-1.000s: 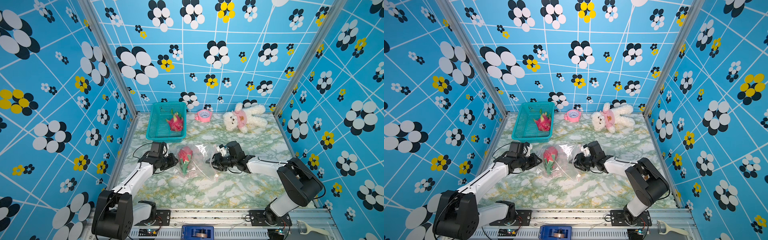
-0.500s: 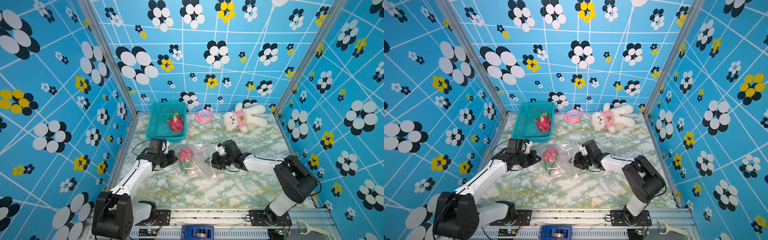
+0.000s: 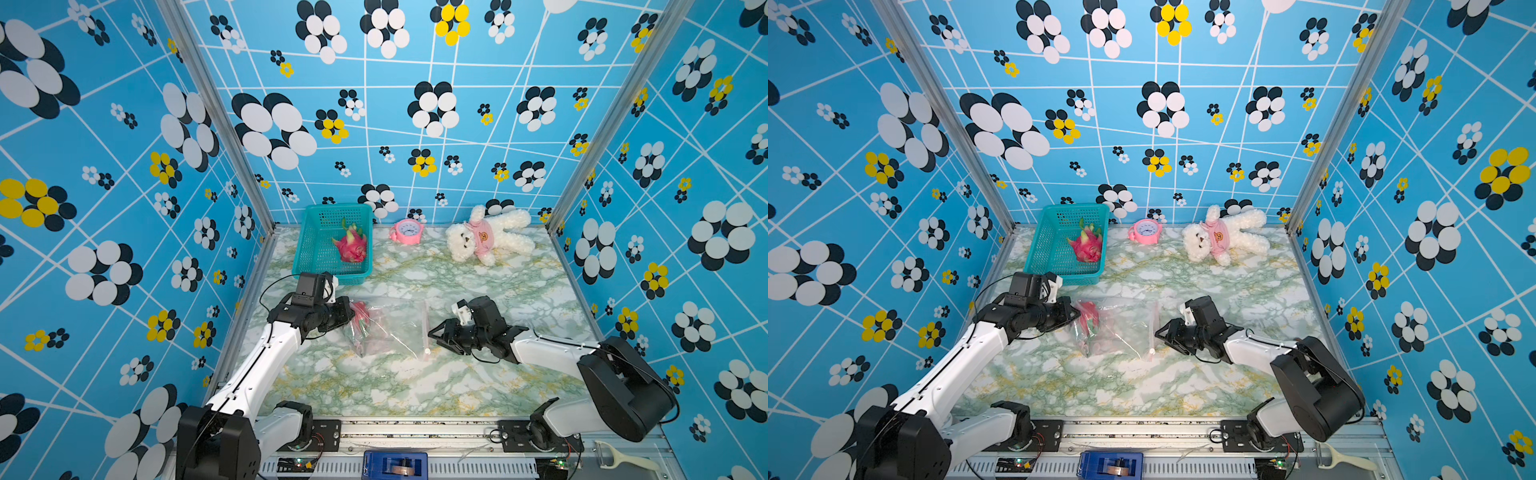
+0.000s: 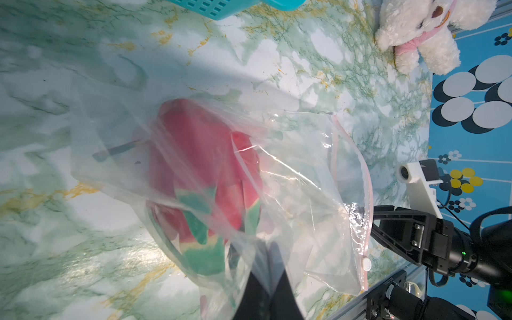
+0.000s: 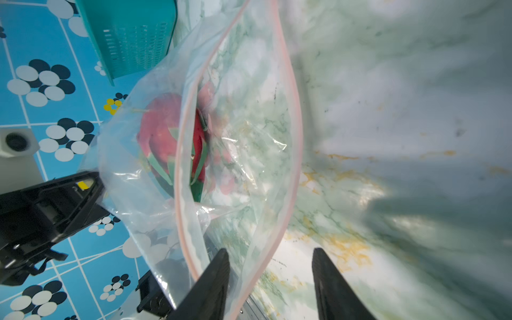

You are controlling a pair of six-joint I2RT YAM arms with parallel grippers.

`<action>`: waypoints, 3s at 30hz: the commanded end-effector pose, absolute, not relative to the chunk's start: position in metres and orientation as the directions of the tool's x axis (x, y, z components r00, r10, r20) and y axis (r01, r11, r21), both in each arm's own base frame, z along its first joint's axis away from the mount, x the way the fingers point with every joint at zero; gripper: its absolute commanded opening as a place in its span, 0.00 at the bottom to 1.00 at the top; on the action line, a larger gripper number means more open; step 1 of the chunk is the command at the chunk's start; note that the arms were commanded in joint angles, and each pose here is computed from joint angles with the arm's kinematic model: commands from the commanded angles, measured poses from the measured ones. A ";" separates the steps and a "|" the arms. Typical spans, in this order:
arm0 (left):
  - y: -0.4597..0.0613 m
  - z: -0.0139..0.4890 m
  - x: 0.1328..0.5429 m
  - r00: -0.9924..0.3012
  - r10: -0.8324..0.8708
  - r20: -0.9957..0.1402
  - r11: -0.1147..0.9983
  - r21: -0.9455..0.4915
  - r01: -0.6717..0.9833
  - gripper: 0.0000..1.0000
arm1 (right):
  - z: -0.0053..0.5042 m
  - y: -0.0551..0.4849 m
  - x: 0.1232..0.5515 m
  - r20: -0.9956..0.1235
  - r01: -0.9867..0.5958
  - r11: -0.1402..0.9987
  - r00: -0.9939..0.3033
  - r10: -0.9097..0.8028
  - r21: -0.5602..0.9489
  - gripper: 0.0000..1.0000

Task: Open the zip-top bag and take out the dragon fruit
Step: Adjust the zipper food storage bag at the center of the board.

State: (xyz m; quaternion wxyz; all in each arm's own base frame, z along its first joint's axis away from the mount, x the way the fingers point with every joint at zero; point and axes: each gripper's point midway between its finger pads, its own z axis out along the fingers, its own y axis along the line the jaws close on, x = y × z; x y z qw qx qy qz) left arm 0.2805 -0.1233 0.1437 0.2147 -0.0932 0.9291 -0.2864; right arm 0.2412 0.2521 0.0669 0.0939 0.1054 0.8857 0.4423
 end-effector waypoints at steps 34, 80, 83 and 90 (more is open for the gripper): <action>-0.198 0.252 0.271 -0.855 -0.090 -0.511 0.815 -0.531 0.232 0.00 | 0.040 0.306 0.283 -0.078 0.035 0.628 -0.985 0.151 0.777 0.09; -0.049 0.100 0.302 -0.725 -0.672 -0.151 0.616 -0.658 -0.434 0.79 | 0.045 0.300 0.278 -0.023 0.039 0.639 -0.996 0.089 0.768 0.10; -0.048 0.096 0.313 -0.718 -0.687 -0.113 0.574 -0.690 -0.440 0.82 | 0.045 0.299 0.274 -0.019 0.037 0.642 -0.997 0.079 0.766 0.10; -0.053 0.077 0.328 -0.727 -0.685 -0.042 0.543 -0.695 -0.472 0.87 | 0.044 0.299 0.273 -0.015 0.038 0.641 -0.997 0.077 0.766 0.10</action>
